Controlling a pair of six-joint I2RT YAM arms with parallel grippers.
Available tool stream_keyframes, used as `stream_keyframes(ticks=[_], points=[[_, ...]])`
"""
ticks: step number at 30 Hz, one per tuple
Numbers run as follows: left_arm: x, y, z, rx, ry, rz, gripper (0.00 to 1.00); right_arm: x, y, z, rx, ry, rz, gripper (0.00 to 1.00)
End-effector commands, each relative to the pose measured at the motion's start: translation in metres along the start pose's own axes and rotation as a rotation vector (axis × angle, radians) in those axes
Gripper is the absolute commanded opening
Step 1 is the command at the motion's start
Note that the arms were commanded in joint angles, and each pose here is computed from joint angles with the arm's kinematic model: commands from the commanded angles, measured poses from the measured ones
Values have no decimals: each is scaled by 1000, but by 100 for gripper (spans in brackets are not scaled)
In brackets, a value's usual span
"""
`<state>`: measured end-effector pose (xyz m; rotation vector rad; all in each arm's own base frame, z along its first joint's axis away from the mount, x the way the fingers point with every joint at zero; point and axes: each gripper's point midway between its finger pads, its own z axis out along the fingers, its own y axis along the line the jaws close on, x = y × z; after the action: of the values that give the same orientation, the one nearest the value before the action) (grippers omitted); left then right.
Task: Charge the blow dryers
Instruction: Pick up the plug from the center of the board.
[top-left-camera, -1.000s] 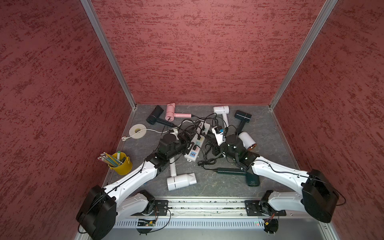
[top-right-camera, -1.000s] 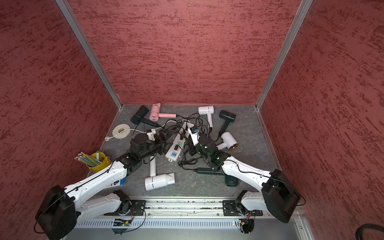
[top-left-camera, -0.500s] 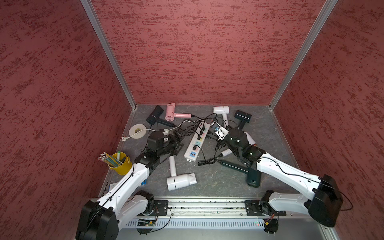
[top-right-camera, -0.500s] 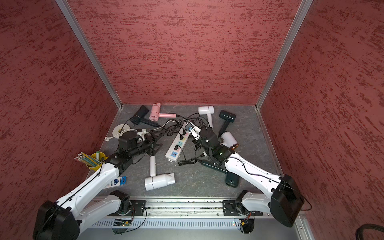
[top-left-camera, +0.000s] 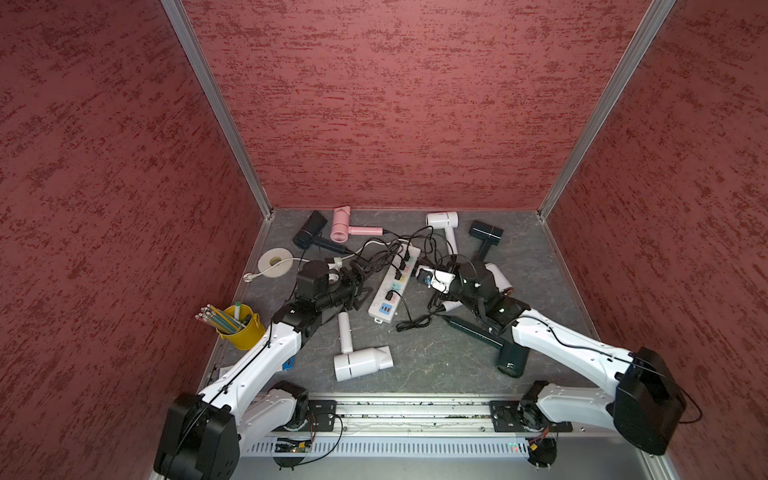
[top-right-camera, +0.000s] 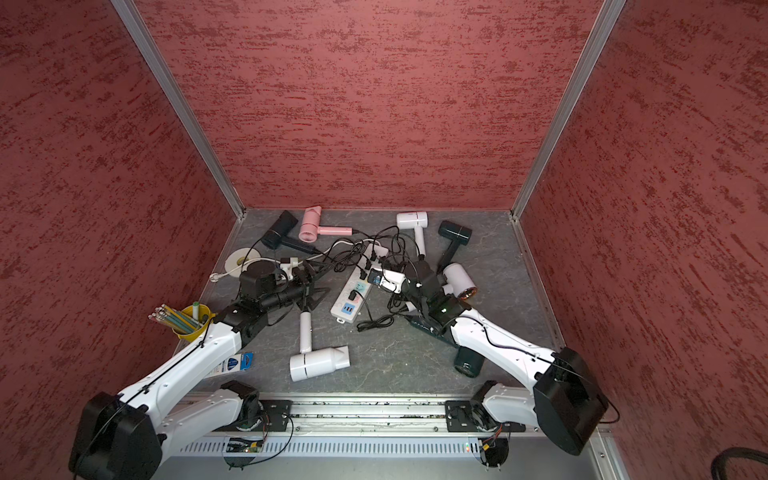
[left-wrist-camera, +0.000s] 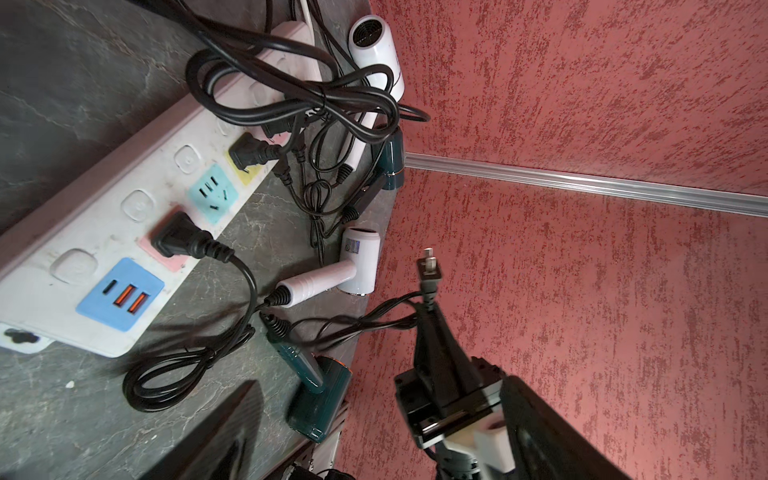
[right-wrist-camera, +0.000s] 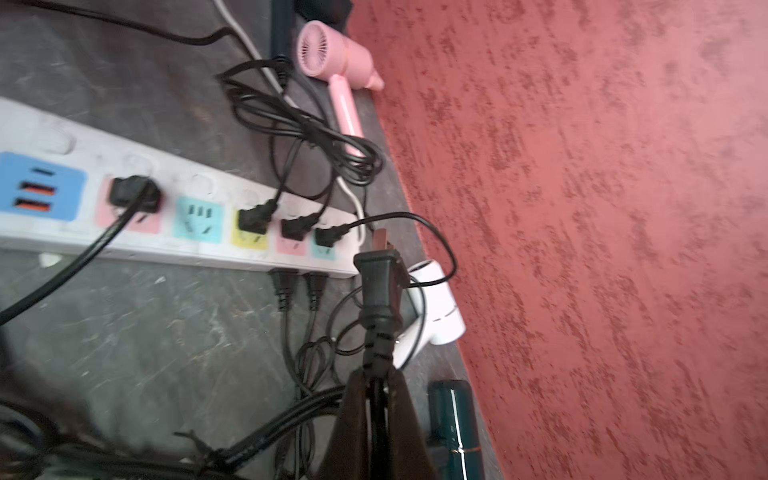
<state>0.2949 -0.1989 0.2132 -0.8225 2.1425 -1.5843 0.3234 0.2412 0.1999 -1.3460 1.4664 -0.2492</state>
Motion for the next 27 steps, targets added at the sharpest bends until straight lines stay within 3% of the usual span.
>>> stream_keyframes(ticks=[1, 9, 15, 27], points=[[9, -12, 8, 41, 38, -1, 91, -18, 24, -3, -87, -147, -67, 0], [30, -8, 36, 28, 133, -62, 90, -15, 59, -5, -191, -208, -148, 0], [47, 2, 57, -34, 193, -112, 88, -18, 66, -1, -181, -225, -158, 0], [50, 17, 84, -30, 234, -210, 61, -35, 71, -12, -144, -313, -135, 0]])
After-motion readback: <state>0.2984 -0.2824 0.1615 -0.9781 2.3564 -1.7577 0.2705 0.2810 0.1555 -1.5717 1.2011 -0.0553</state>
